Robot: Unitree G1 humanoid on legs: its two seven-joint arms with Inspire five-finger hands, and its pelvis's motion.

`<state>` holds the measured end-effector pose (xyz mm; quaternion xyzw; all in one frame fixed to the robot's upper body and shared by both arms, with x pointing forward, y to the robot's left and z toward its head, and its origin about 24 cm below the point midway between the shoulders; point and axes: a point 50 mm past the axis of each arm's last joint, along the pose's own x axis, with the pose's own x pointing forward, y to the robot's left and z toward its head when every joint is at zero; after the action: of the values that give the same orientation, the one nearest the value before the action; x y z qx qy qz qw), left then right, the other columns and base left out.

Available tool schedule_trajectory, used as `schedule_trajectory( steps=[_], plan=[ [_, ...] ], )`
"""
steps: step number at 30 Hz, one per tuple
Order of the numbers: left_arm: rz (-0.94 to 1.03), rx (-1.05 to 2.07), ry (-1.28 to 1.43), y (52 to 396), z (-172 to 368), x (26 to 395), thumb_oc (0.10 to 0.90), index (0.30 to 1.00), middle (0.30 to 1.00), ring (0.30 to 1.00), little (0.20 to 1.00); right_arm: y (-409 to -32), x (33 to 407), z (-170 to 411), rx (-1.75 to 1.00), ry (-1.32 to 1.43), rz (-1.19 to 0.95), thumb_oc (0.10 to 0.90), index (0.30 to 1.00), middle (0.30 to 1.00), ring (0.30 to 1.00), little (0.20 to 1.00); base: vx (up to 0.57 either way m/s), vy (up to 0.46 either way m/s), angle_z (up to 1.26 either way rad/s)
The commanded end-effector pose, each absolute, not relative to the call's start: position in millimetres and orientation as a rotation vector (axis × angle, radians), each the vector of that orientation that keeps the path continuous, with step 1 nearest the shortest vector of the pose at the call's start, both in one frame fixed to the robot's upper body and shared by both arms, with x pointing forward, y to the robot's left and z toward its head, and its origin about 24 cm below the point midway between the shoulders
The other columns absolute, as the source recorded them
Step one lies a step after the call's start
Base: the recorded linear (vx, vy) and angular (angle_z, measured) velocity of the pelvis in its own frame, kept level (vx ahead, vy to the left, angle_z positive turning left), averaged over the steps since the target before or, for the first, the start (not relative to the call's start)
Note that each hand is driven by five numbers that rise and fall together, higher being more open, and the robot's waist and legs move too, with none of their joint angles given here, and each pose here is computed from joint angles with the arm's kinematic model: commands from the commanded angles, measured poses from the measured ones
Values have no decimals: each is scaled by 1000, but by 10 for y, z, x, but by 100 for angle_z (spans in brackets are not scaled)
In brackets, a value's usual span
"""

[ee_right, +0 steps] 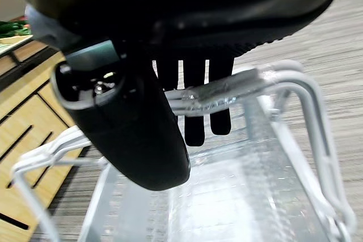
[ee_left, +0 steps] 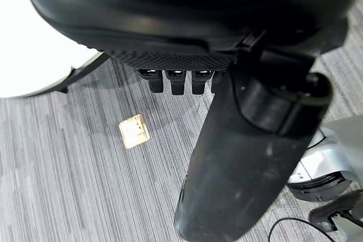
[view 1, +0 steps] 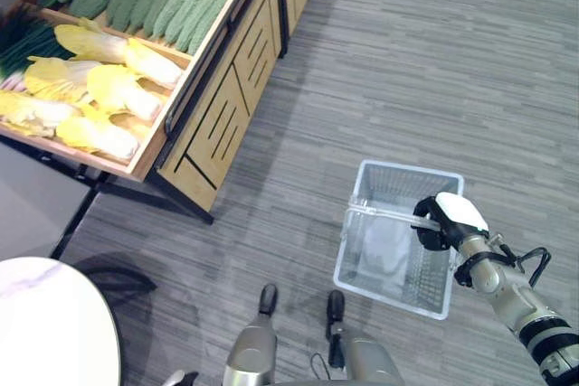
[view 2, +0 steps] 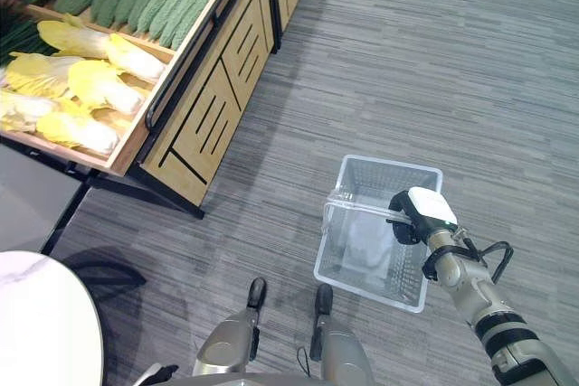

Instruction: Get the vegetables into the basket

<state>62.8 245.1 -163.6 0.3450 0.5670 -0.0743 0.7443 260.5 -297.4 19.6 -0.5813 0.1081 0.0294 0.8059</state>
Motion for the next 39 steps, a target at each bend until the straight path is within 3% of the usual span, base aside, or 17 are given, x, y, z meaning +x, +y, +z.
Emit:
schedule_trajectory(
  steps=[1, 7, 32, 39],
  plan=[
    [-100, 856, 1182, 2738, -1508, 829, 900, 1000, 1000, 1000, 1000, -2790, 2879, 568, -1228, 8, -11, 400, 300, 300, 300, 300, 90, 226, -65],
    [-37, 865, 1088, 2789, -1405, 1142, 900, 1000, 1000, 1000, 1000, -2662, 2894, 395, -1178, 55, 3, 400, 300, 300, 300, 300, 83, 125, -30],
    [-69, 863, 1150, 2762, -1472, 947, 900, 1000, 1000, 1000, 1000, -2695, 2787, 226, -1150, 125, -4, 400, 300, 300, 300, 300, 28, 37, 1],
    [-19, 873, 1125, 2864, -1403, 1070, 900, 1000, 1000, 1000, 1000, -2635, 2845, 268, -1148, 100, 10, 400, 300, 300, 300, 300, 88, 93, -10]
  ],
)
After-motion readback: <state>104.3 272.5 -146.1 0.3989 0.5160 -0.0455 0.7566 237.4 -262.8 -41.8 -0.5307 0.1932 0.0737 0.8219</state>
